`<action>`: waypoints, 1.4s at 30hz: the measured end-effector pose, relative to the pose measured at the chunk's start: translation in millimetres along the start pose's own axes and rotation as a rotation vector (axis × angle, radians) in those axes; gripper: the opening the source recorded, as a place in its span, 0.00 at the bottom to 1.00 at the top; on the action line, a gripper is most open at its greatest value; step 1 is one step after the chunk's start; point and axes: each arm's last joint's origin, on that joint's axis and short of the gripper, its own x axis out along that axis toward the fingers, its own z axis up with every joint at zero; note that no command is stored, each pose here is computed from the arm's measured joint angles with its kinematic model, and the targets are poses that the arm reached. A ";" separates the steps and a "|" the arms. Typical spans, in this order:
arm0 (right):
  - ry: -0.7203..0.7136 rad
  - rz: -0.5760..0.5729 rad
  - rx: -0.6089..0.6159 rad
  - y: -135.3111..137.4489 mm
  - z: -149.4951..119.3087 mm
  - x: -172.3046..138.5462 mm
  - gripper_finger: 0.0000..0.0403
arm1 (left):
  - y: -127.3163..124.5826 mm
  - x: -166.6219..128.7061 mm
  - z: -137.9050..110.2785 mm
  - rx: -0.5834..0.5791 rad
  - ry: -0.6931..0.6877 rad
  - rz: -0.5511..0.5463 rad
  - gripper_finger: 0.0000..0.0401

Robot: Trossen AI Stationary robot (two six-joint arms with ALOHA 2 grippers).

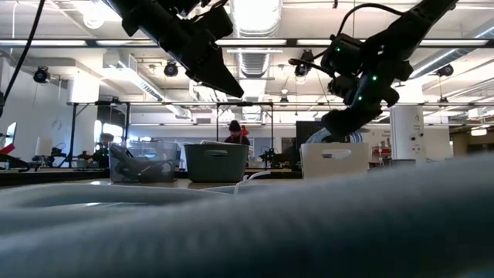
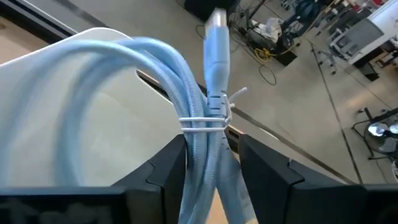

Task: Sort HDMI cables
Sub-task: Put the top light blue HDMI cable into the white bin, then put the left light blue HDMI cable into the white bin

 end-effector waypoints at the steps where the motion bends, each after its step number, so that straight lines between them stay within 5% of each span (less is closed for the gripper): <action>1: 0.002 0.005 0.000 0.1 0.0 0.1 0.37 | -0.1 0.0 0.0 -0.001 0.000 0.000 0.51; 11: 0.001 0.002 -0.018 0.1 0.0 -0.1 0.45 | -0.5 0.0 0.1 -0.017 -0.003 -0.022 0.51; 22: -0.002 0.008 -0.016 0.4 2.1 -0.5 0.46 | -27.9 3.1 -1.4 -0.007 -0.064 -0.526 0.51; 33: 0.000 0.011 -0.014 0.6 1.8 -0.5 0.46 | -89.0 16.1 -17.9 0.047 0.011 -0.740 0.51; 42: 0.026 0.090 -0.014 2.9 1.0 -0.7 0.46 | -95.5 14.4 -14.2 0.026 -0.017 -0.750 0.51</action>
